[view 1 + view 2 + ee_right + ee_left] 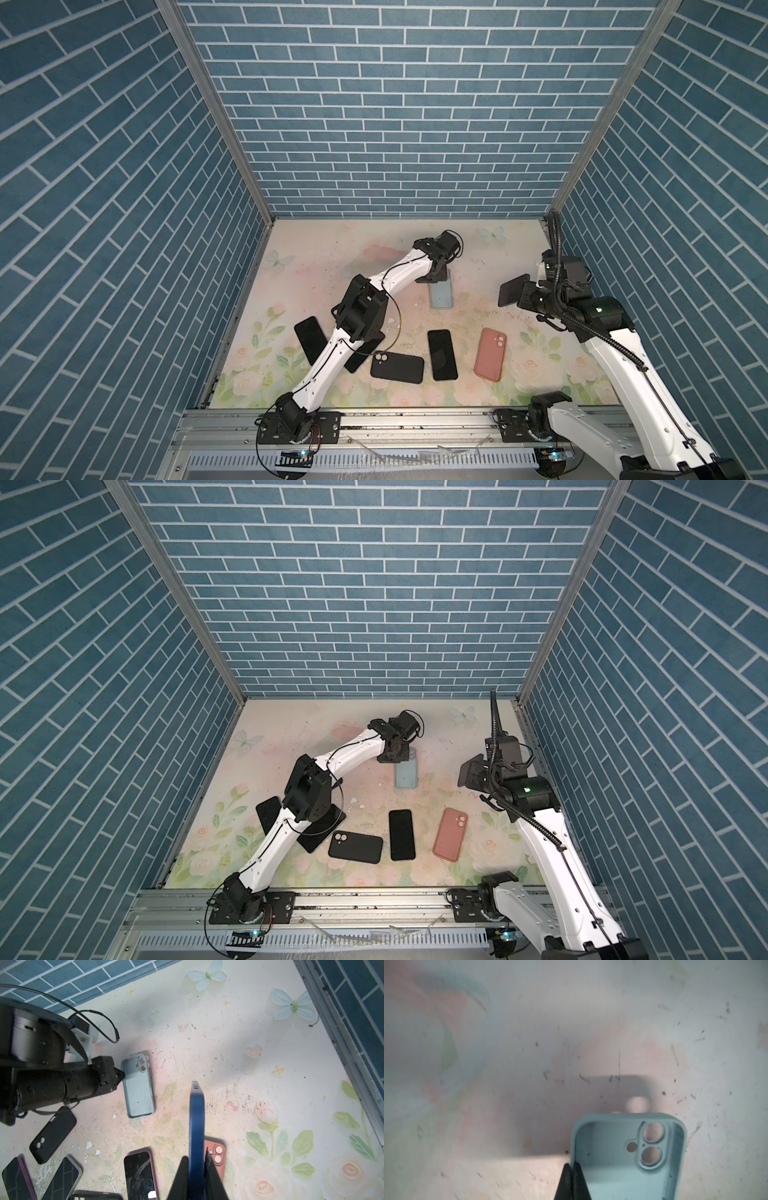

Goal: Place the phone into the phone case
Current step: 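Grasp the light blue case rim with the left gripper, drag it nearer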

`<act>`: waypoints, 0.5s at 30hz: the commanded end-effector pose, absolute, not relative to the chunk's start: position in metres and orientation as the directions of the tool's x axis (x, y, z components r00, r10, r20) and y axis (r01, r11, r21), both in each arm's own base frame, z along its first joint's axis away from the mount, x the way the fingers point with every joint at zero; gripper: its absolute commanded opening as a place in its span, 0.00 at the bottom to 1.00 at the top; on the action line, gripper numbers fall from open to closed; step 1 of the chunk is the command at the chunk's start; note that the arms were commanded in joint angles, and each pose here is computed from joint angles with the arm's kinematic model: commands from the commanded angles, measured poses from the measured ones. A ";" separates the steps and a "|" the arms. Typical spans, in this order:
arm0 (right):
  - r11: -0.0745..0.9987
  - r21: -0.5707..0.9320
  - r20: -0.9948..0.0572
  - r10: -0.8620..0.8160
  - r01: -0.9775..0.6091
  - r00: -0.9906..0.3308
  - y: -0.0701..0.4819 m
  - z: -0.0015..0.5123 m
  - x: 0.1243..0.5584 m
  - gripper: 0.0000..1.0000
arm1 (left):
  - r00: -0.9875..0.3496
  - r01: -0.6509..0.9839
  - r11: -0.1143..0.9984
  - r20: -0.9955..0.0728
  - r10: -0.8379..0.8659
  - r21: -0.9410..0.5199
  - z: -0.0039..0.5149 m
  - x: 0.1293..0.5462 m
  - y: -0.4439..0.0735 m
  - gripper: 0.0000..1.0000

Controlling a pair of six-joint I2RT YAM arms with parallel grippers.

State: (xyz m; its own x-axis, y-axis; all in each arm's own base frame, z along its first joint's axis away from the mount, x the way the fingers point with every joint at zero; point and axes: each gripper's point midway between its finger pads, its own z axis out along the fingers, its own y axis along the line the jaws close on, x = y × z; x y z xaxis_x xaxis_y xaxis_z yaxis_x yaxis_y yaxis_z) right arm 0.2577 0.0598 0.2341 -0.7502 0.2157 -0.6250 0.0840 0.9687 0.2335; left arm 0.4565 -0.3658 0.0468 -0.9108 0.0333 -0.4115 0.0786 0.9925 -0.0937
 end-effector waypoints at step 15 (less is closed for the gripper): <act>0.931 0.362 -0.592 0.267 0.046 -0.760 0.083 0.255 0.262 0.00 | -0.211 0.950 0.285 -0.407 0.889 0.128 0.085 0.426 -0.349 0.00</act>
State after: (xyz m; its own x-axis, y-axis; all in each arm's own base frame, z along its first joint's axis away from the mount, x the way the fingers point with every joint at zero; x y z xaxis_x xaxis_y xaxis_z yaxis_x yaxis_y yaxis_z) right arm 0.2580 0.0677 0.2402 -0.7694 0.2288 -0.5964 0.0761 0.9599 0.2700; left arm 0.4459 -0.3510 0.1114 -0.4414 0.7505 -0.4918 0.8344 0.5449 0.0826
